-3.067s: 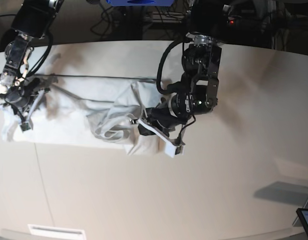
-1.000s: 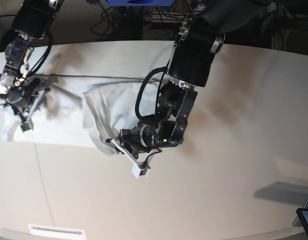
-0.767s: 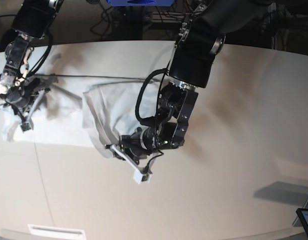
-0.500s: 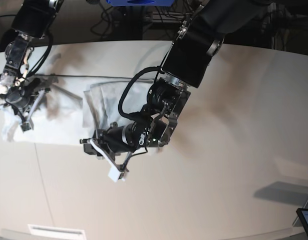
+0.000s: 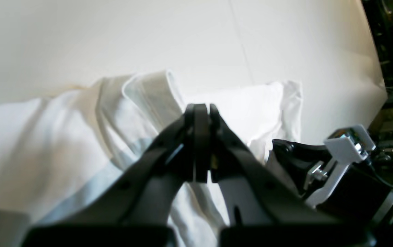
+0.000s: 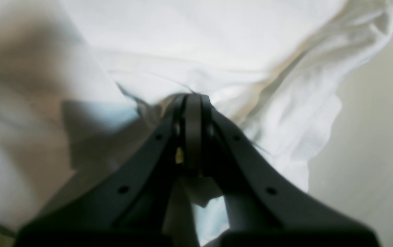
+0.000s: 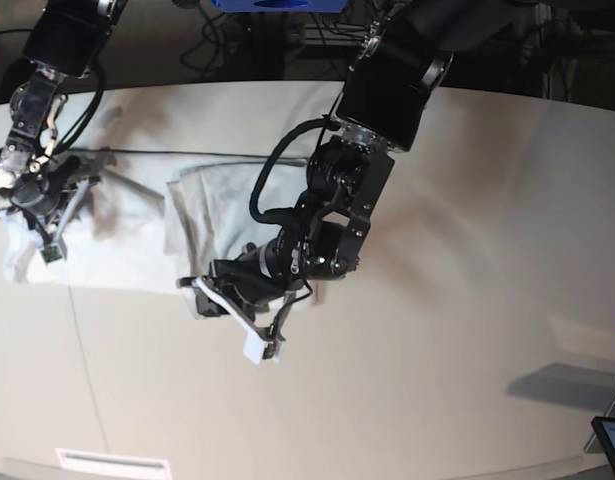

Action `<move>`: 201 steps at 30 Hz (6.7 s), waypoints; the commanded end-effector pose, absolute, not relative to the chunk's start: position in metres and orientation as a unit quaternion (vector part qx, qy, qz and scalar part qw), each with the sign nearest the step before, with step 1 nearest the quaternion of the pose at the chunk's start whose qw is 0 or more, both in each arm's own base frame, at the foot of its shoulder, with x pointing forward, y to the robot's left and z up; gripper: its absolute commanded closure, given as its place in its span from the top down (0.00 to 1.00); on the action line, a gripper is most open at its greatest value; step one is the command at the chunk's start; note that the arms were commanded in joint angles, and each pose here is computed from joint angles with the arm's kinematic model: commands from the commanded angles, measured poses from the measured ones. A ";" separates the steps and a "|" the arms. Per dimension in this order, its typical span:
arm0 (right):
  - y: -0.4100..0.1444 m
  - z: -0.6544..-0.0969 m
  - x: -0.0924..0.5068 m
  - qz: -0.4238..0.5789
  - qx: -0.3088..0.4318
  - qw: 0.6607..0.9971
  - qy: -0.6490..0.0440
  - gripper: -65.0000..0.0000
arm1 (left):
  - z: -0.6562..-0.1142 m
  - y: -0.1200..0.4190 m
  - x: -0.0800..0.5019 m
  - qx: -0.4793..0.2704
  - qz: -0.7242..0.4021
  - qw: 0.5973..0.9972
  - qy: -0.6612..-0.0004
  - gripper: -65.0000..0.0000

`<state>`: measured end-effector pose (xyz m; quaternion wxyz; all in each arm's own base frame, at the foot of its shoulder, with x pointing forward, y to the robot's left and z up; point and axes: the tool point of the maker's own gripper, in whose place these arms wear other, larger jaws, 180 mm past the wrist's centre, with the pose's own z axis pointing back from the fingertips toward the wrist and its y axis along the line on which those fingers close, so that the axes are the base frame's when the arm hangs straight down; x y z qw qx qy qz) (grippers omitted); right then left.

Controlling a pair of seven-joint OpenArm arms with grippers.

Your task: Fold the T-shirt properly

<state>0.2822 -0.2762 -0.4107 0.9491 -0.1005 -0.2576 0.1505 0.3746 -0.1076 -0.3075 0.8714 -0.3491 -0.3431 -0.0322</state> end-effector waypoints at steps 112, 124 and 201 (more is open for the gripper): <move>-0.274 -0.406 0.287 0.160 -0.098 0.946 -0.263 0.02 | -0.284 -0.132 0.295 -0.382 -0.144 0.843 -0.351 0.00; -0.272 -0.404 0.289 0.160 -0.097 0.945 -0.268 0.02 | -0.365 -0.092 0.314 -0.321 -0.074 0.902 -0.279 0.00; -0.341 -0.387 0.275 -0.145 0.279 0.900 -0.303 0.87 | -0.398 0.064 0.318 -0.443 -0.067 0.836 -0.316 0.00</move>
